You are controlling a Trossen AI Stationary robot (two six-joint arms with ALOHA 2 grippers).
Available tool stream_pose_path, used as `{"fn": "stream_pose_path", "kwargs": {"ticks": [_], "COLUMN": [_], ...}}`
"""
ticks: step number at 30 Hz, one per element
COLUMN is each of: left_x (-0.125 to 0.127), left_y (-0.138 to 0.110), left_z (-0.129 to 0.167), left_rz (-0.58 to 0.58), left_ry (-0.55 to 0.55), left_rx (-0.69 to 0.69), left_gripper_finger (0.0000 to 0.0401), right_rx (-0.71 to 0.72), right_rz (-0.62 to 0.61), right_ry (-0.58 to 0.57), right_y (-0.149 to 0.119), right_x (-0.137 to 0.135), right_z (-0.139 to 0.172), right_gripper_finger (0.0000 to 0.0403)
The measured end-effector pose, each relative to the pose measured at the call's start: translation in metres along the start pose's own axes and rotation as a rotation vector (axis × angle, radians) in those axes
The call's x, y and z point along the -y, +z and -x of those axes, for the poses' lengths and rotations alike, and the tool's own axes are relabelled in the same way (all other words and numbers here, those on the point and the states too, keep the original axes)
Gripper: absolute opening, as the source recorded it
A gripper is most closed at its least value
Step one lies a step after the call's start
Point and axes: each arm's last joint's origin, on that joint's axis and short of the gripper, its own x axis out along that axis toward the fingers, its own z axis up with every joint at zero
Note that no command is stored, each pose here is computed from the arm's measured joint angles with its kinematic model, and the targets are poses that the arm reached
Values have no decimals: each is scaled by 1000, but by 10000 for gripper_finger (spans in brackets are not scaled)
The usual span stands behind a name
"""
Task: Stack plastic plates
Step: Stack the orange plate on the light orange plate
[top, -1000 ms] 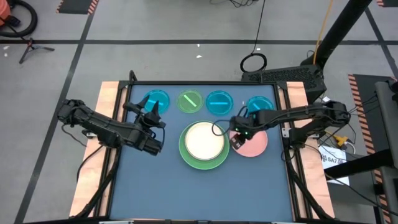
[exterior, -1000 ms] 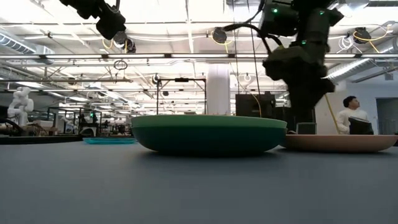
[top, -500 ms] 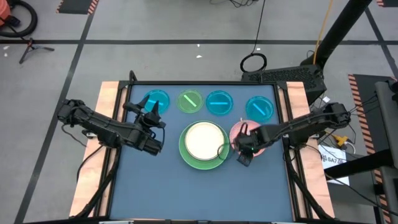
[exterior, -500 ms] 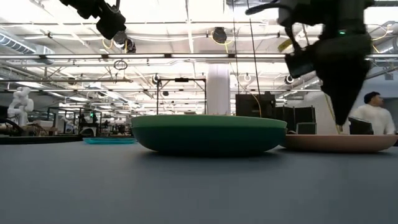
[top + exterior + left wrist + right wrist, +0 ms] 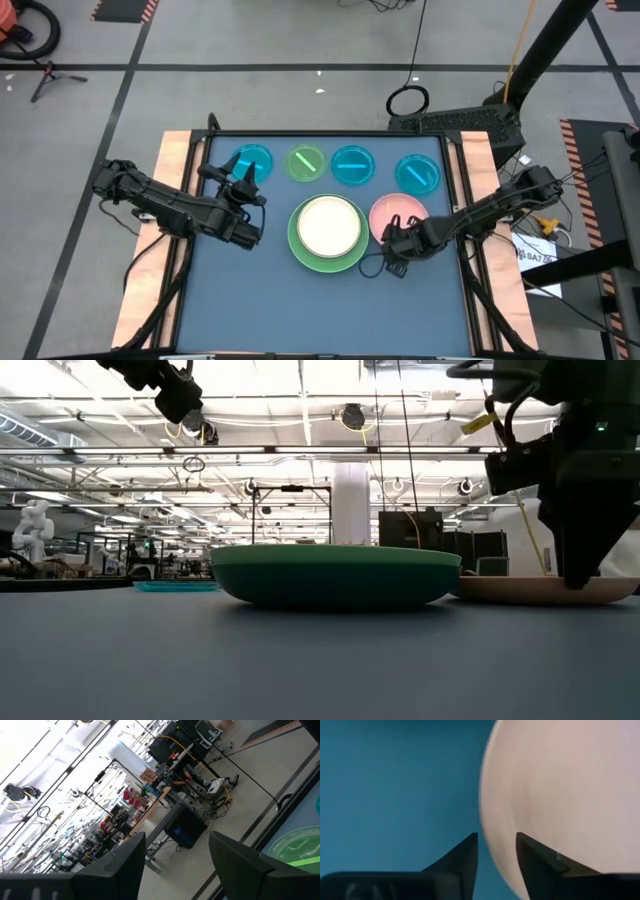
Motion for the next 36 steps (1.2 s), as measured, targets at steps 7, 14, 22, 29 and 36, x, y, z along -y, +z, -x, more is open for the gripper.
{"fn": "stream_pose_path", "kwargs": {"ticks": [7, 14, 22, 29, 36], "left_x": [0, 0, 0, 0, 0], "left_y": [0, 0, 0, 0, 0], "left_z": [0, 0, 0, 0, 0], "left_rz": [0, 0, 0, 0, 0], "left_ry": [0, 0, 0, 0, 0], "left_rx": [0, 0, 0, 0, 0], "left_gripper_finger": [223, 223, 223, 223, 223], "right_rx": [12, -6, 19, 242, 476], "right_rz": [12, 27, 67, 155, 266], "right_ry": [-7, 26, -24, -39, 52], "right_y": [0, 0, 12, 40, 66], "right_x": [0, 0, -6, -21, -37], "right_z": [0, 4, 39, 82, 103], "right_gripper_finger": [33, 11, 3, 2, 1]}}
